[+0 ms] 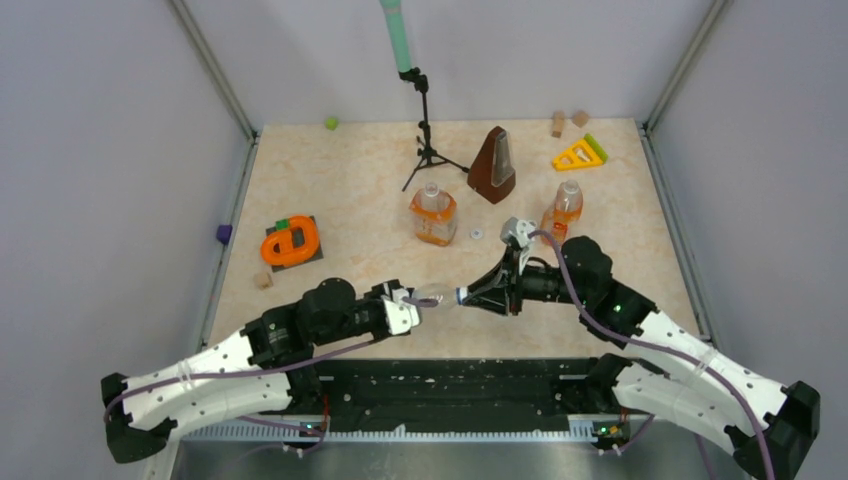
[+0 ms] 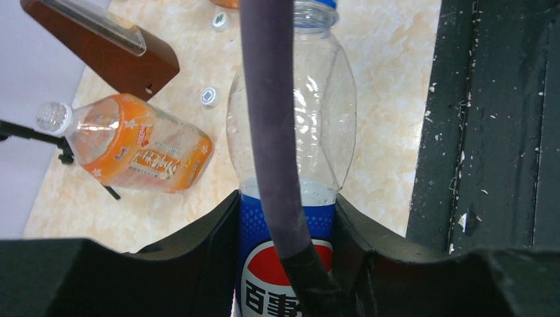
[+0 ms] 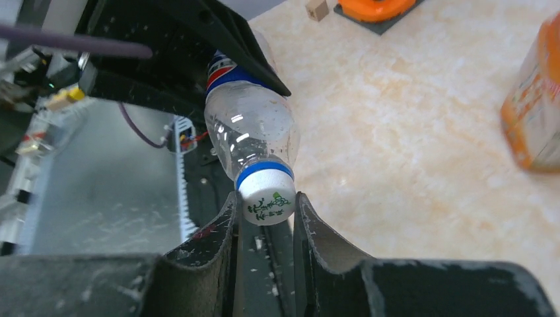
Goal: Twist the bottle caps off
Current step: Unscrew the bottle cap from the plastic bottle.
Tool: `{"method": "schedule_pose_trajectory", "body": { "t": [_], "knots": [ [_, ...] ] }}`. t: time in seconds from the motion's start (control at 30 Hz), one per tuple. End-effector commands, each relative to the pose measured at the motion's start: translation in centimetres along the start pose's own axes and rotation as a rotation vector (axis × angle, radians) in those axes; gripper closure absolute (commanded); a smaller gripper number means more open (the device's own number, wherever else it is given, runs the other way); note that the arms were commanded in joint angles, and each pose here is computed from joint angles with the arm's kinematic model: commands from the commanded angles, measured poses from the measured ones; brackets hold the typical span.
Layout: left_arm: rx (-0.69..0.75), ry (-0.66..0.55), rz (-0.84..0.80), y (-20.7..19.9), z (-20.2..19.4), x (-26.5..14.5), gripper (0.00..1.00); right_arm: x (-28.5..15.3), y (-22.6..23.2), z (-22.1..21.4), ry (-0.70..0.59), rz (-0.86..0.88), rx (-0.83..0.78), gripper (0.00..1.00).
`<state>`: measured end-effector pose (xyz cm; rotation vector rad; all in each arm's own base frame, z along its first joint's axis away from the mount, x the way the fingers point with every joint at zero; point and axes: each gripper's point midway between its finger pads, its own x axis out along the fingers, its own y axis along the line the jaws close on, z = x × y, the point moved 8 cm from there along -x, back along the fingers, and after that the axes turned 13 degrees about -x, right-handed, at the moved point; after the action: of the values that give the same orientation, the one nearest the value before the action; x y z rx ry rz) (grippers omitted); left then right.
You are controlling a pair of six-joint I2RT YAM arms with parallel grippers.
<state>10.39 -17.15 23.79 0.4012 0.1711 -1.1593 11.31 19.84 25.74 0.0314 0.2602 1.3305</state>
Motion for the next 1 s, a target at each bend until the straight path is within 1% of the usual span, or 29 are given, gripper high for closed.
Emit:
{"method": "schedule_pose_trajectory", "body": {
  "t": [0.0, 0.07, 0.17, 0.3, 0.4, 0.47, 0.57, 0.67, 0.7, 0.77, 0.8, 0.87, 0.93, 0.97],
  "knots": [
    [-0.147, -0.053, 0.251, 3.2, 2.3, -1.4, 1.00, 0.2, -1.3, 0.6, -0.083, 0.037, -0.469, 1.00],
    [-0.179, -0.046, 0.153, 2.9, 2.4, -1.4, 1.00, 0.3, -1.2, 0.9, -0.118, 0.090, -0.637, 1.00],
    [-0.230, -0.049, 0.031, 2.7, 2.7, -1.5, 1.00, 0.2, -0.6, 1.1, -0.165, 0.235, -0.944, 1.00],
    [-0.270, -0.046, -0.080, 2.4, 3.1, -1.0, 1.00, 0.1, -1.1, 1.9, -0.212, 0.203, -1.229, 1.00],
    [-0.303, -0.013, -0.183, 1.9, 3.2, -0.5, 1.00, -0.1, -1.3, 2.5, -0.227, 0.178, -1.351, 1.00],
    [-0.324, 0.008, -0.258, 1.5, 3.3, -0.4, 1.00, -0.1, -1.4, 3.0, -0.257, 0.144, -1.395, 1.00],
    [-0.343, 0.037, -0.309, 1.3, 3.3, -0.3, 1.00, 0.0, -1.6, 3.1, -0.294, 0.109, -1.447, 1.00],
    [-0.360, 0.061, -0.288, 1.5, 3.0, -0.3, 1.00, -0.2, -1.5, 3.1, -0.300, 0.110, -1.468, 1.00],
    [-0.360, 0.068, -0.253, 1.8, 2.8, -0.3, 1.00, -0.3, -1.5, 3.3, -0.312, 0.084, -1.466, 0.97],
    [-0.325, 0.069, -0.142, 2.8, 2.5, -0.4, 1.00, -0.6, -1.5, 3.1, -0.328, 0.048, -1.449, 0.69],
    [-0.311, 0.068, -0.079, 3.3, 2.1, -0.5, 1.00, -0.8, -1.4, 3.1, -0.342, 0.034, -1.426, 0.66],
    [-0.264, 0.031, 0.013, 4.0, 1.6, -0.5, 1.00, -1.1, -1.3, 3.0, -0.374, -0.002, -1.363, 0.64],
    [-0.217, -0.008, 0.064, 4.3, 1.2, -0.7, 1.00, -1.7, -1.3, 3.4, -0.429, -0.089, -1.254, 0.55],
    [-0.202, -0.026, 0.088, 4.4, 1.2, -0.9, 1.00, -1.9, -1.3, 3.5, -0.455, -0.128, -1.190, 0.52]
  ]
}}
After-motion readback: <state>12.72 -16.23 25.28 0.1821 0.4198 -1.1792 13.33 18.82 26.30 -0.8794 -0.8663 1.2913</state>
